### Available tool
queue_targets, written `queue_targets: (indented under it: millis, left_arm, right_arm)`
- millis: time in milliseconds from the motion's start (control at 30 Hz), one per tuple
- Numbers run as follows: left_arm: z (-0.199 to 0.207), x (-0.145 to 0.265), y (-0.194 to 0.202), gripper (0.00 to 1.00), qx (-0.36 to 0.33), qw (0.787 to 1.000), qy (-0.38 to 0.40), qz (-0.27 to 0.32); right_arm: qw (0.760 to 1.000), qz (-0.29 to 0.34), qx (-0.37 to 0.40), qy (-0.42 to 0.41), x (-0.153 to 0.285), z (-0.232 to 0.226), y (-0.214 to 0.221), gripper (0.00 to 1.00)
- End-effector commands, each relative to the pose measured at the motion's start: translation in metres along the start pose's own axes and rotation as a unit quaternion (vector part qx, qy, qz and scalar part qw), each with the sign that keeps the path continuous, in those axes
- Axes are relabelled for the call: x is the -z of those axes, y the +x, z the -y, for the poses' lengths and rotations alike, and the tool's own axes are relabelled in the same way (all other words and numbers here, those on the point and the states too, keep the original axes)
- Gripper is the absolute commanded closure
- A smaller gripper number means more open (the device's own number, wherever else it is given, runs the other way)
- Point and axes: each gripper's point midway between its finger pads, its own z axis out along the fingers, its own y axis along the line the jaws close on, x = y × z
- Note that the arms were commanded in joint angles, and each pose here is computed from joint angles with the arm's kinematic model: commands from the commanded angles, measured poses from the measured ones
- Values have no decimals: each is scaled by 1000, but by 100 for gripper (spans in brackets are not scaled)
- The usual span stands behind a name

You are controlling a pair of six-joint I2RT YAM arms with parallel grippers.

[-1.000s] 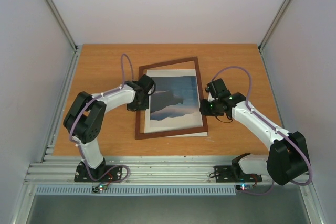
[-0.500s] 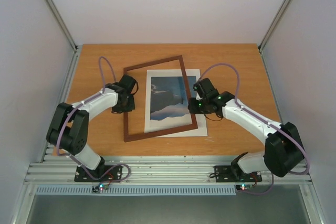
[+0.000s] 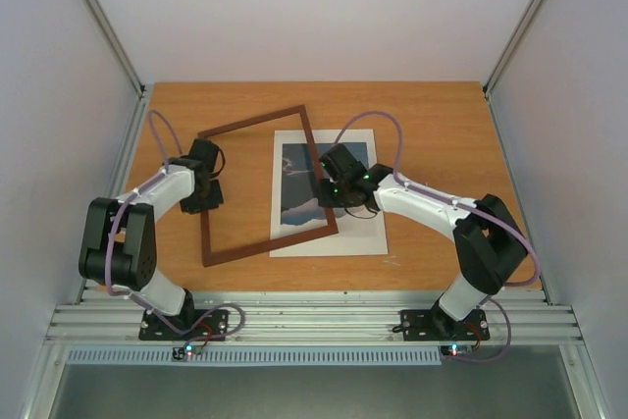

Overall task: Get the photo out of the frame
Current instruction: Pick up the photo frame item from the photo frame, then place the photo frame item at the center of the board.

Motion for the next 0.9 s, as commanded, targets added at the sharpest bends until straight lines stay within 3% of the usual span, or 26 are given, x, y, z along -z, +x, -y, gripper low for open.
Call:
queue_targets:
  millis: [0, 433, 667, 867]
  left_arm:
    - [6, 9, -27, 71, 55, 996, 47, 45]
    - [-21, 26, -45, 21, 88, 993, 12, 81]
    - [-27, 35, -42, 10, 100, 991, 16, 91]
    - [-11, 62, -36, 7, 117, 982, 98, 116]
  right_arm:
    - [995, 49, -28, -77, 6, -61, -29, 99]
    - [995, 69, -57, -48, -16, -85, -33, 99]
    - [996, 61, -60, -39, -36, -98, -25, 99]
    - [996, 45, -66, -31, -55, -97, -10, 99]
